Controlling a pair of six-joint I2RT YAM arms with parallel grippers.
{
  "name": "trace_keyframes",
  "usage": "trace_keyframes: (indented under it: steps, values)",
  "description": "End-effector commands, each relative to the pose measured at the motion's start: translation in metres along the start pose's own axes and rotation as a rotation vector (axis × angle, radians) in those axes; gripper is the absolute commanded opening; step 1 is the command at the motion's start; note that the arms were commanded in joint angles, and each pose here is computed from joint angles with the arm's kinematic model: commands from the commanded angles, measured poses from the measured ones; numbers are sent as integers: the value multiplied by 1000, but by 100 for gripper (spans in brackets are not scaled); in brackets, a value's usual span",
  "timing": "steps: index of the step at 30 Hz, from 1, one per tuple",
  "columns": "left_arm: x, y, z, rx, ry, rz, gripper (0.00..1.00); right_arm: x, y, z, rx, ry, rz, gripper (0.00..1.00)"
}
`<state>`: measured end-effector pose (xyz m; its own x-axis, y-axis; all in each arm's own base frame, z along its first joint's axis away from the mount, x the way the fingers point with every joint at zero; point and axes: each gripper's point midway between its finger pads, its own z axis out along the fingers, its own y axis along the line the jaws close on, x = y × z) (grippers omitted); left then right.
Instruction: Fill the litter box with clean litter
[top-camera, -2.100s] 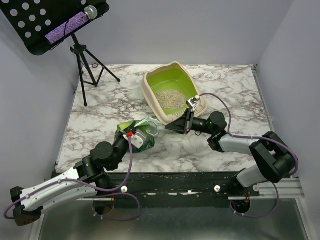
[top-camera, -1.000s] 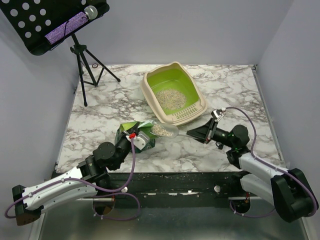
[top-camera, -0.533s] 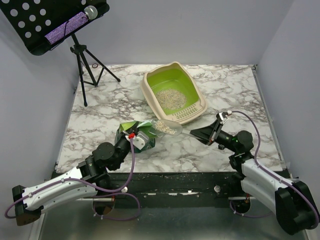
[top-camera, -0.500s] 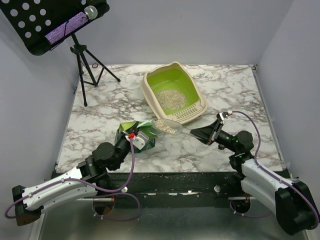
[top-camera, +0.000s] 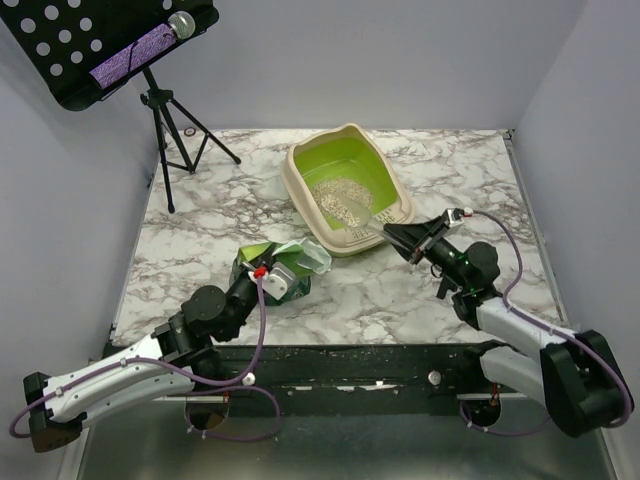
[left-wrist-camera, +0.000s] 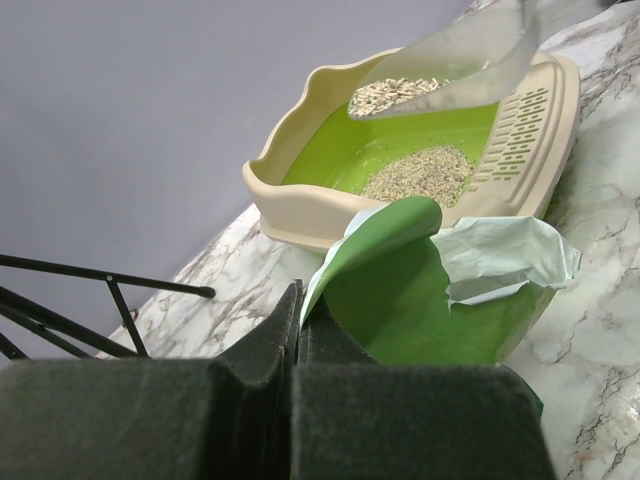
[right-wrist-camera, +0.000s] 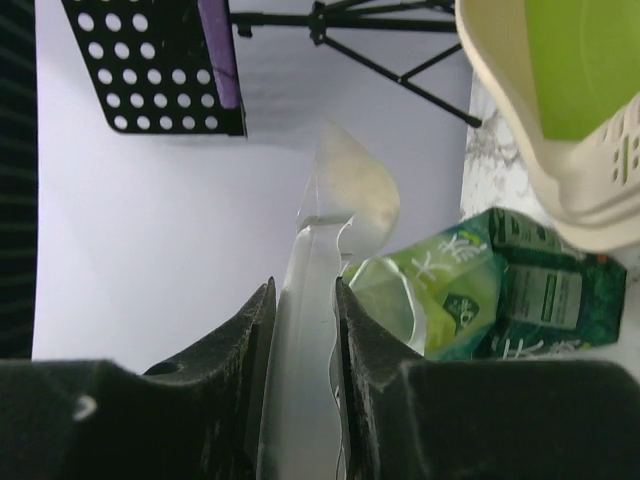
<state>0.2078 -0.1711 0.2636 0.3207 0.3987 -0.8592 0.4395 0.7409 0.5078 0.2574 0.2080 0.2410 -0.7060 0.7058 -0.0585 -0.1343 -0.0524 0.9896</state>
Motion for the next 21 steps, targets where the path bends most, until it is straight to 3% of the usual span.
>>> trace_keyframes:
  steps: [1, 8, 12, 21]
  values:
    - [-18, 6, -2, -13, -75, -59, 0, -35, 12, 24, -60, -131, 2, 0]
    - [-19, 9, -3, -24, -79, -67, 0, -65, -9, 54, 27, -214, -130, 1]
    - [-20, 10, -3, -27, -82, -71, 0, -85, -32, 69, 177, -248, -266, 0]
    - [-18, 10, -2, -28, -65, -65, 0, -121, -67, 85, 594, -169, -559, 0]
